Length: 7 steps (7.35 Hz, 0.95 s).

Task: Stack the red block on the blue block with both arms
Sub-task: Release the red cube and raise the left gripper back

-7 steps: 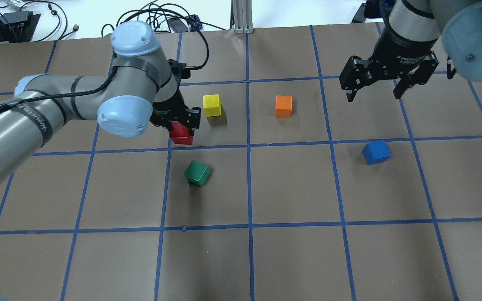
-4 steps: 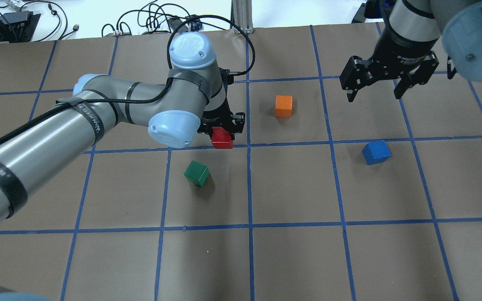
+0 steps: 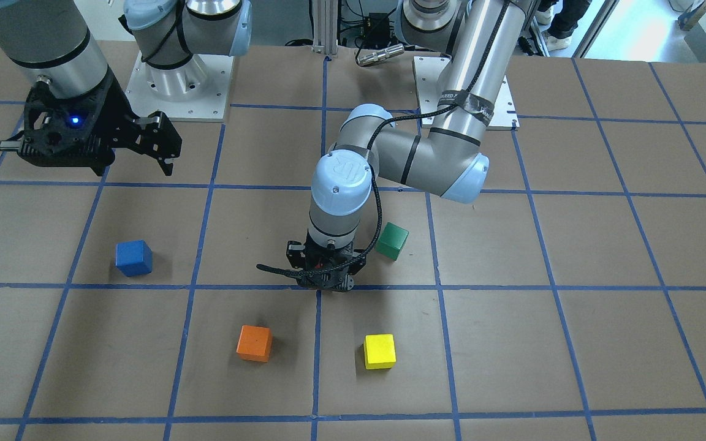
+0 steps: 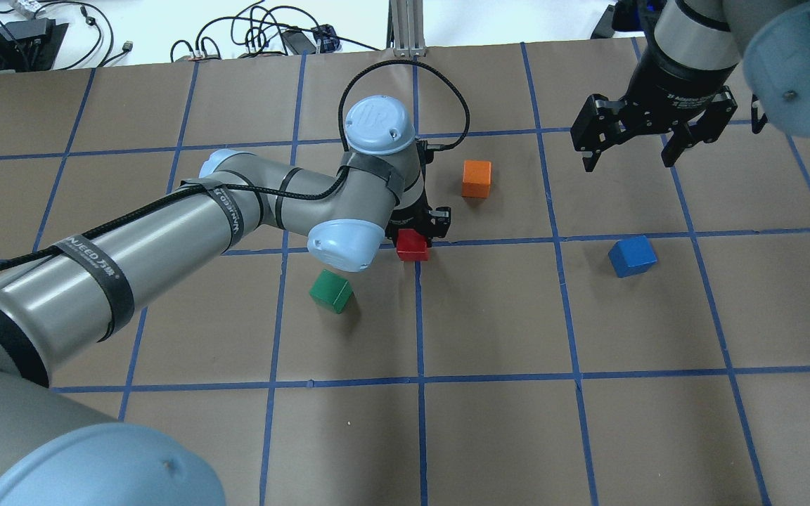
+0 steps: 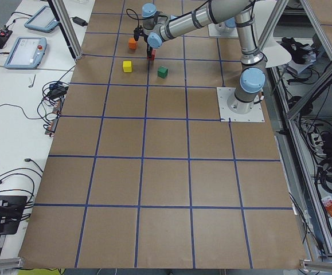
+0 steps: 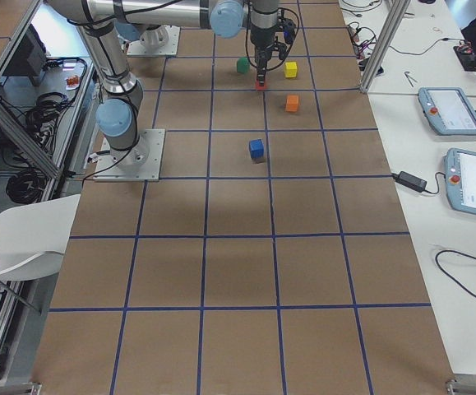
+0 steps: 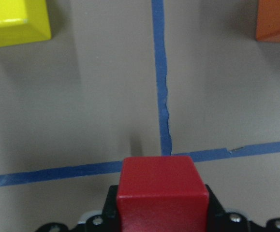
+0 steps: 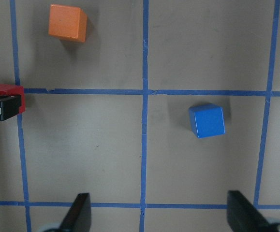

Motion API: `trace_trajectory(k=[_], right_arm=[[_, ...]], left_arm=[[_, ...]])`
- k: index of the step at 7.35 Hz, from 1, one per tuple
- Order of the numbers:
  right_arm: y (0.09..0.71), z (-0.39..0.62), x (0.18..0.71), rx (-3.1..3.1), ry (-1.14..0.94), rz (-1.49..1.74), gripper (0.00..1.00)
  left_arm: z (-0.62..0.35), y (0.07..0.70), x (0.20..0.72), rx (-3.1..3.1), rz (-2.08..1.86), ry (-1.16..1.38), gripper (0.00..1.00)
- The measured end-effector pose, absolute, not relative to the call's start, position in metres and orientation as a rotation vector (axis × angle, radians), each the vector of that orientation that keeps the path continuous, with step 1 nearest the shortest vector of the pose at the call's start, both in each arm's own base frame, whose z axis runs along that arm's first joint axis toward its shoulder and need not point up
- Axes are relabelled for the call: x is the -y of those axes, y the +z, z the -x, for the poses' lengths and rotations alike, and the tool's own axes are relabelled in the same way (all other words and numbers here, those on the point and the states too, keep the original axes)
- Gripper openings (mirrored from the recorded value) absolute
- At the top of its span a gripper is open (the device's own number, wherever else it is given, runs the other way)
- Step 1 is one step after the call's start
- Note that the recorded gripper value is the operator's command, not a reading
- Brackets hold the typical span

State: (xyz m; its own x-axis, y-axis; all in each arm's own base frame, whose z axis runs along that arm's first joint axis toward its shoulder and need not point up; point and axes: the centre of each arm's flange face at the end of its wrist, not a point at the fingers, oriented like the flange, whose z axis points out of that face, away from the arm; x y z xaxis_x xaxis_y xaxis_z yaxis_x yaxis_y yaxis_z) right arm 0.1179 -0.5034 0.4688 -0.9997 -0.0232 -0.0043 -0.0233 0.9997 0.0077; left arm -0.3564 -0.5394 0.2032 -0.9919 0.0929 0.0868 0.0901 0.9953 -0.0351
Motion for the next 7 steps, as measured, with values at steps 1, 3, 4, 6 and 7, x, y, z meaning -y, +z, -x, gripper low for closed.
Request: trace_trajectory(k=[1, 3, 4, 6, 7], right_arm=[[0.469, -0.117, 0.505, -3.139, 0.004, 0.033, 1.0], [0.461, -0.113, 0.51, -3.14, 0.023, 0.005, 1.0], [0.456, -0.113, 0.512, -3.139, 0.04, -0.005, 1.0], [0.44, -0.115, 0.522, -3.131, 0.093, -0.006, 1.0], [0.424, -0.119, 0.53, -3.12, 0.137, -0.021, 1.0]], left_arm=[[0.353, 0.214, 0.544, 3.041, 0.138, 0.085, 1.0], [0.337, 0.268, 0.566, 3.048, 0.175, 0.187, 1.0], [0.324, 0.318, 0.577, 3.066, 0.193, 0.172, 1.0], [0.282, 0.439, 0.577, 3.1, 0.205, 0.05, 1.0], [0.253, 0.487, 0.564, 3.106, 0.229, 0.01, 1.0]])
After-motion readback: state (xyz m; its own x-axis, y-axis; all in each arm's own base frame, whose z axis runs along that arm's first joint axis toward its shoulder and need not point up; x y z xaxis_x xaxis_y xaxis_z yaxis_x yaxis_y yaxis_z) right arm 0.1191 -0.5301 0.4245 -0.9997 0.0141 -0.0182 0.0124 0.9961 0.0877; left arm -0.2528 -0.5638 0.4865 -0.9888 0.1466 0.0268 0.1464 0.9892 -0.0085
